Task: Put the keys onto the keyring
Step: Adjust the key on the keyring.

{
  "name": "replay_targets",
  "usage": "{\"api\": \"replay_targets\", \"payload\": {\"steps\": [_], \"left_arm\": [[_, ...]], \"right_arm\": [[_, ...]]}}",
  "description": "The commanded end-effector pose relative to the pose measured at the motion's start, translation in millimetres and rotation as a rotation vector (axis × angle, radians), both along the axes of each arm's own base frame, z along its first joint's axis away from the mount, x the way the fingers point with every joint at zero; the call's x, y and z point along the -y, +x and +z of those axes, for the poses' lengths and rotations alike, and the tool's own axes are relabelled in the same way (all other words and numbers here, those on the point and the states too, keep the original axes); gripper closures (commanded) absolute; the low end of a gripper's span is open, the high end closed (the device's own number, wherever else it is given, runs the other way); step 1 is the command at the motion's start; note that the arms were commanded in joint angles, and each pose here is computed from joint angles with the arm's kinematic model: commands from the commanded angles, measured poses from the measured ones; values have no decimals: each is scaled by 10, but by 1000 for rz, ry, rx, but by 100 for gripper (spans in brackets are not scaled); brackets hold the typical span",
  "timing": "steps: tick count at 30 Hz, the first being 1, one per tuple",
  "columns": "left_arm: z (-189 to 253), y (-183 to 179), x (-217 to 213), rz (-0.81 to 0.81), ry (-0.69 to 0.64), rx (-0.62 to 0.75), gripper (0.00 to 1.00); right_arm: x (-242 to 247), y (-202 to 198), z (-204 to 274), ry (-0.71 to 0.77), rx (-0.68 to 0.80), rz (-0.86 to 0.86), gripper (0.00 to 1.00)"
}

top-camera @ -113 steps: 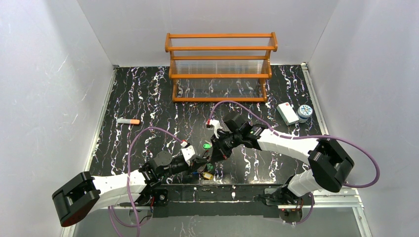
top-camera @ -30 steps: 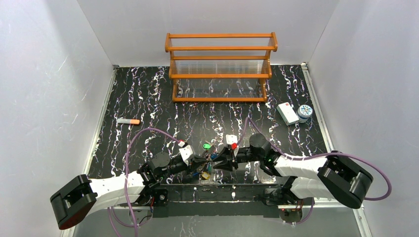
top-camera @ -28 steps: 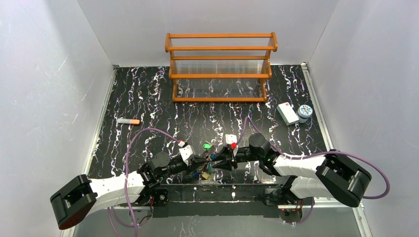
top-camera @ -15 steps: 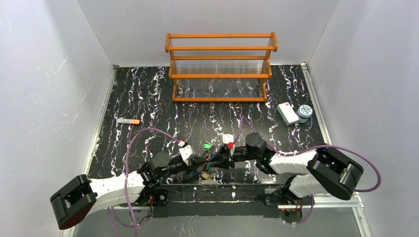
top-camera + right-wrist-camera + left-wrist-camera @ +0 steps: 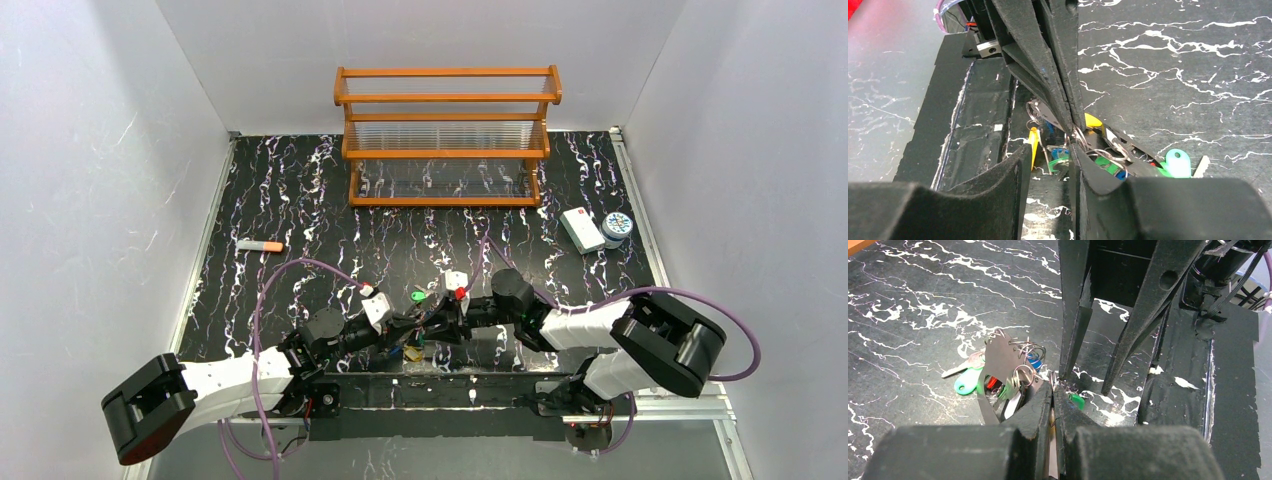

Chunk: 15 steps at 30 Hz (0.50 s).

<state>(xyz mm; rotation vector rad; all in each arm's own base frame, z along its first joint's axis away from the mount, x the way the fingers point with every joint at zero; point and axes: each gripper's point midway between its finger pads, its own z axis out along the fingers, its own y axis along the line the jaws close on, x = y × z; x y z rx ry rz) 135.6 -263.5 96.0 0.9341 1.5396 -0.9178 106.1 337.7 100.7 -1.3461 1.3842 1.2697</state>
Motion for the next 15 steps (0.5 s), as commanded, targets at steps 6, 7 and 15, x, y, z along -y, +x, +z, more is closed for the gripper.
{"api": "replay_targets", "payload": {"steps": [6, 7, 15], "left_arm": [[229, -13, 56, -21, -77, 44, 100], [223, -18, 56, -22, -76, 44, 100], [232, -18, 59, -24, -77, 45, 100]], "right_arm": [[-59, 208, 255, 69, 104, -90, 56], [-54, 209, 249, 68, 106, -91, 56], [-134, 173, 197, 66, 77, -49, 55]]}}
